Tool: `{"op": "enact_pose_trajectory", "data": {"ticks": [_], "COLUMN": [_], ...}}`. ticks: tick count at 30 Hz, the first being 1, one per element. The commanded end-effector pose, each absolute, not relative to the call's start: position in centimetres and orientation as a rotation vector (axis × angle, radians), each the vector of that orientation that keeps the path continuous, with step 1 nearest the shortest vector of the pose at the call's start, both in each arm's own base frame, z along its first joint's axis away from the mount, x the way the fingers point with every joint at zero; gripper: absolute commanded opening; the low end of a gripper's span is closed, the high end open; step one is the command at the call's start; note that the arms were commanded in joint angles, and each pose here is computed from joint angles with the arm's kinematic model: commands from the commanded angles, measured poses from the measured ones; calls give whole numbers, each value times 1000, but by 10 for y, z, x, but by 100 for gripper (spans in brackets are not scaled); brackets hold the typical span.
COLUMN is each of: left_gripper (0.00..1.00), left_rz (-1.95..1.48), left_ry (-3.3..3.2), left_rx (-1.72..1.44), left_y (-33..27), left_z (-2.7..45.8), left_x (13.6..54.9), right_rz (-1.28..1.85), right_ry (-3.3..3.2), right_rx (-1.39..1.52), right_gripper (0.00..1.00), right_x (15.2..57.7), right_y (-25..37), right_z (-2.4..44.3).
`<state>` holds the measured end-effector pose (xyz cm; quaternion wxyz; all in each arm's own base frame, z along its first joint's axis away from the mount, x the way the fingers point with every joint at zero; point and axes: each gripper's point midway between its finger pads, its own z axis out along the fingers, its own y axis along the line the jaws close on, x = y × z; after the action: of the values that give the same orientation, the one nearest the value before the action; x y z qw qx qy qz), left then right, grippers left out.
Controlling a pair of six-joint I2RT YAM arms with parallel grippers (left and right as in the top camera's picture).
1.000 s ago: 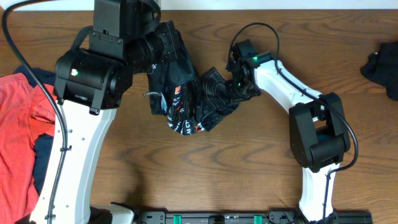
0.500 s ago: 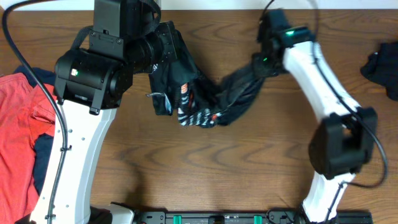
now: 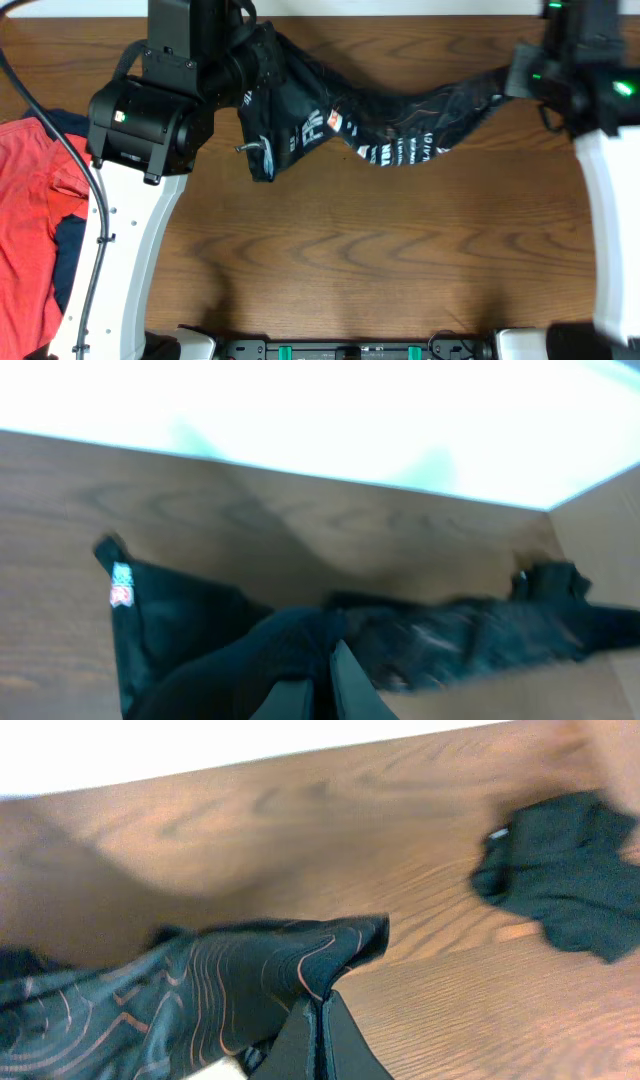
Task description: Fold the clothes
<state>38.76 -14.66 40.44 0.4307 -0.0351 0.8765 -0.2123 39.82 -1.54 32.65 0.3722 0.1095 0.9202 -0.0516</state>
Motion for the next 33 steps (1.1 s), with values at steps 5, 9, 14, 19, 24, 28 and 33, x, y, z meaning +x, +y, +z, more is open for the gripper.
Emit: {"op": "enact_pose_trajectory", "data": {"ticks": [5, 9, 14, 19, 24, 28, 33], "left_gripper": [6, 6, 6, 6, 6, 6, 6], "left_rz": [-367, -331, -273, -217, -224, -236, -249], "left_ry": [2038, 2010, 1959, 1877, 1763, 1690, 1643], "left_rx": [-161, -228, -297, -280, -252, -246, -241], "left_y": [-109, -81, -44, -21, -18, -14, -12], "left_z": [434, 438, 449, 478, 519, 543, 558], "left_x": [408, 415, 418, 399, 357, 319, 280], "right_rz": [-189, -204, -221, -219, -216, -213, -205], "right_ry": [2134, 2062, 2000, 1978, 1968, 1948, 1893], "right_rx": [416, 465, 508, 510, 511, 511, 503], "right_gripper": [1, 1, 1, 1, 1, 1, 1], "right_x": [348, 326, 306, 298, 295, 289, 275], "right_y": [-58, -73, -85, -85, -84, -84, -82], "right_z": [403, 423, 439, 445, 449, 459, 485]}}
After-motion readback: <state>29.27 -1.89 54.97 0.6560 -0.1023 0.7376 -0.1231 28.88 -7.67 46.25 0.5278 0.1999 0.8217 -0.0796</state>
